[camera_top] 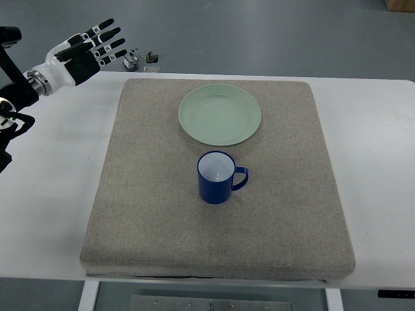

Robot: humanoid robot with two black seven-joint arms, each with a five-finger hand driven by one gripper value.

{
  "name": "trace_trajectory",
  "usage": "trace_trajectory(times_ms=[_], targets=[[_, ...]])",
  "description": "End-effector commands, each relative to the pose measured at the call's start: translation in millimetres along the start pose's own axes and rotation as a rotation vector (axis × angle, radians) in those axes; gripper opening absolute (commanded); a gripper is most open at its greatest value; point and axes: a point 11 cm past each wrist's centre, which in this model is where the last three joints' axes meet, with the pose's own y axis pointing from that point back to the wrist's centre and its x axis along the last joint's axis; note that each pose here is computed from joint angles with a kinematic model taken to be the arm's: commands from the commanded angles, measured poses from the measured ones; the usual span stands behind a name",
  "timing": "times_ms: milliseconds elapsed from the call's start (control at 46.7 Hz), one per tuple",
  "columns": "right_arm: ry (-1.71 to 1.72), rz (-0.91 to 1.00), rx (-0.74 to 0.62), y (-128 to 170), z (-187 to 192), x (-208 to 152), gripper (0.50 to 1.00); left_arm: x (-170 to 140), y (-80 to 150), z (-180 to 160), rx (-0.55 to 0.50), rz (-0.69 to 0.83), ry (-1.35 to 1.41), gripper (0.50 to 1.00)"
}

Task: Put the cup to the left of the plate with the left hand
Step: 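Move the left hand from rest toward the blue mug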

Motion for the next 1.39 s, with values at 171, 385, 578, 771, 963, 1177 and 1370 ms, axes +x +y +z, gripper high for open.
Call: trace_trajectory(times_ms=[171, 385, 578, 771, 963, 1177, 1370], targets=[[0.000, 0.000, 0.000, 0, 0, 0, 0.934, -5, -3, -2, -0.005, -0.016, 0.005, 0.999], [0.000, 0.000, 0.000, 0, 0, 0, 0.934, -10, -5, -5, -0.006, -0.033, 0.012, 0.999], [0.000, 0.000, 0.000, 0, 0, 0, 0.934, -18, -4, -33, 0.082, -0.064, -0.042, 0.999], [0.000, 0.000, 0.000, 0, 0, 0, 0.934, -22, 25, -56, 0.137, -0.120, -0.190, 0.999], [0.000, 0.000, 0.000, 0, 0, 0, 0.934, -33, 55, -83, 0.141, -0.194, -0.342, 0.999], [0.000, 0.002, 0.000, 0, 0, 1, 0.934, -66, 71, -111, 0.128, -0.321, -0.453, 0.999], [0.000, 0.000, 0.000, 0, 0, 0, 0.934, -92, 63, -136, 0.129, -0.399, -0.475, 0.996]])
